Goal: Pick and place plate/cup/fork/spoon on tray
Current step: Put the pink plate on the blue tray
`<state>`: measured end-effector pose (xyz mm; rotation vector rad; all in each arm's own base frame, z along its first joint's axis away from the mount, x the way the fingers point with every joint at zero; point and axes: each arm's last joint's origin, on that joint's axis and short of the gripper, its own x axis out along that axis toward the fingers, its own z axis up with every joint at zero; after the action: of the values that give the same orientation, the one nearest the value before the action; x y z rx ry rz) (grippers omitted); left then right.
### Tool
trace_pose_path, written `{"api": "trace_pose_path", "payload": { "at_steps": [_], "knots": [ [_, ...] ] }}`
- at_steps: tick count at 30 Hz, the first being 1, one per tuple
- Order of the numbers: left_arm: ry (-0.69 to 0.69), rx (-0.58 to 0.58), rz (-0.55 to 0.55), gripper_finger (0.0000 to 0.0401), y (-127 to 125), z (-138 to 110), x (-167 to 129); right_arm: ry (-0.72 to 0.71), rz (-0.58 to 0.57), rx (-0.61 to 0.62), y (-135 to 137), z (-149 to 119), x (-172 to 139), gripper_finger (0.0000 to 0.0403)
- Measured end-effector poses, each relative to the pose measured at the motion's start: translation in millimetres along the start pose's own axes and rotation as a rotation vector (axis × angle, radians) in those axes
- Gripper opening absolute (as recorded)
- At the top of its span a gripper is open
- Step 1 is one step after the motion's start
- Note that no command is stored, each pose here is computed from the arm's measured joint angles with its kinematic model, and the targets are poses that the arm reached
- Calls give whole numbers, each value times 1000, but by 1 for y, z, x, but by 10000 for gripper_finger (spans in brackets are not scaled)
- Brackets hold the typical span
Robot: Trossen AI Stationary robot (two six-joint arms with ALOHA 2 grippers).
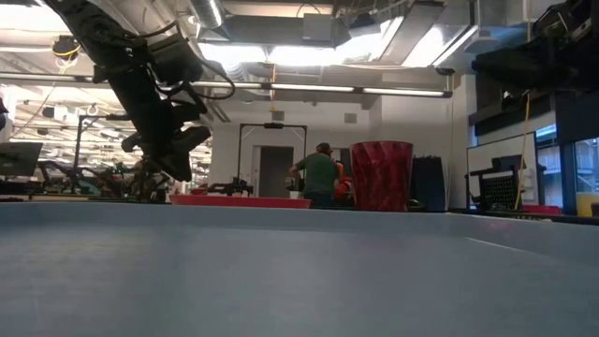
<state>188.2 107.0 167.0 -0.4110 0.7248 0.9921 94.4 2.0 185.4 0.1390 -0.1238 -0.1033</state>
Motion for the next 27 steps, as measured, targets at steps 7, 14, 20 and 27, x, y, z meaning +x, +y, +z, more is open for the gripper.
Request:
{"api": "trace_pose_path", "payload": {
  "at_steps": [7,14,20,27],
  "knots": [
    [2,13,2,84,0,0,0,5,0,-1,0,0,0,57],
    [-15,48,54,119,2,0,0,9,-1,-2,0,-1,0,57],
    [-16,-76,47,127,1,0,0,10,-1,-2,0,-1,0,57],
    [-10,-82,26,127,-1,-2,-1,11,-2,-2,0,-1,0,57]
  ]
}}
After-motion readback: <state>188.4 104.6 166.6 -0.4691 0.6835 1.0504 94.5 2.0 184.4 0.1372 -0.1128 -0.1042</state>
